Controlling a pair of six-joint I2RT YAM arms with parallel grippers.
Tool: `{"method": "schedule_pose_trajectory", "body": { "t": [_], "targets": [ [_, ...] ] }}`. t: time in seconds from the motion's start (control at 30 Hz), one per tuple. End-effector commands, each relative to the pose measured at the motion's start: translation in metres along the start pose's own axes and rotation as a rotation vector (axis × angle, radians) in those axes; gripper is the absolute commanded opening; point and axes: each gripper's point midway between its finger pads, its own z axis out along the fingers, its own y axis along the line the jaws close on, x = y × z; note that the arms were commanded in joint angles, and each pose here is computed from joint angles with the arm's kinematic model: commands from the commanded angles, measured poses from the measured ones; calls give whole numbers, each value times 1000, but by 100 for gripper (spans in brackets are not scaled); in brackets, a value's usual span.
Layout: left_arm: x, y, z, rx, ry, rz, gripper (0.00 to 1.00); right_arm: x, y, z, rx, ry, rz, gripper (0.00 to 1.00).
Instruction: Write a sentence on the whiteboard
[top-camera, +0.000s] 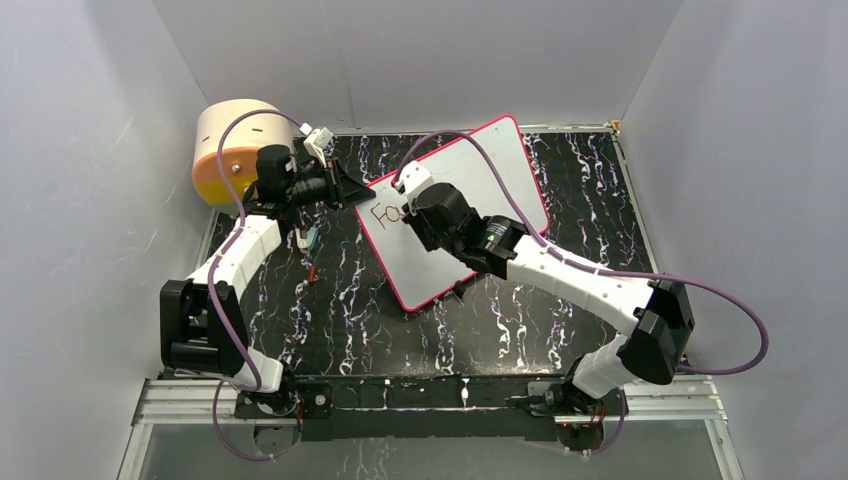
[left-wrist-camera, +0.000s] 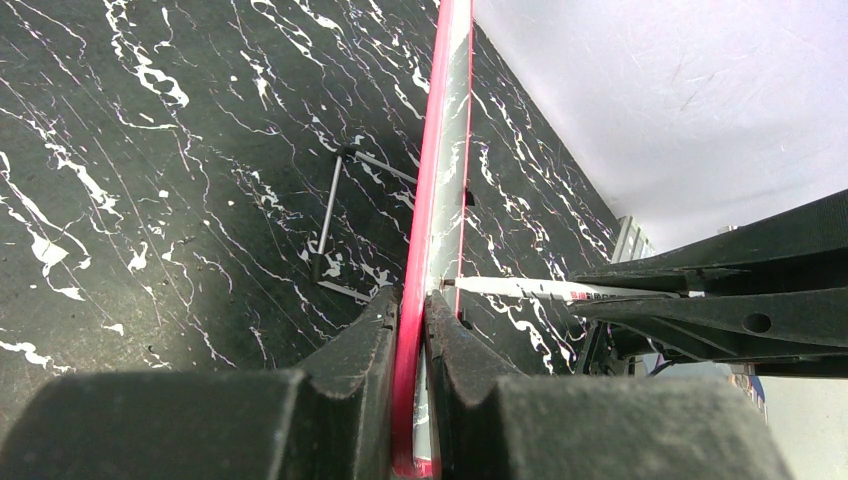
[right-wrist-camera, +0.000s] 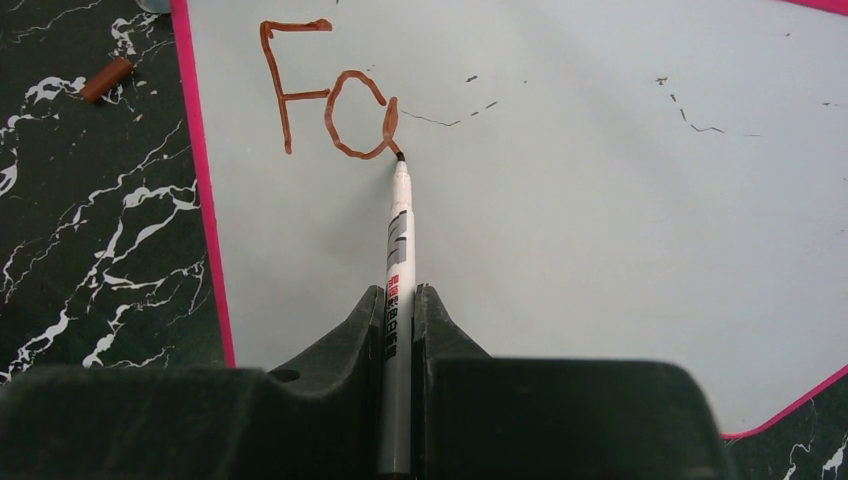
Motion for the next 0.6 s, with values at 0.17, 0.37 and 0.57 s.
{"method": "schedule_pose_trajectory", "body": {
  "t": [0.17,0.37,0.57],
  "targets": [
    [13,8,4,-45,45,-20,0,-7,-14,-8,44,-39,27,0],
    [13,7,4,-45,45,-20,0,-23,-14,-15,26,-104,51,0],
    [13,7,4,-45,45,-20,0,-41,-14,-19,16,-175,72,0]
  ]
}}
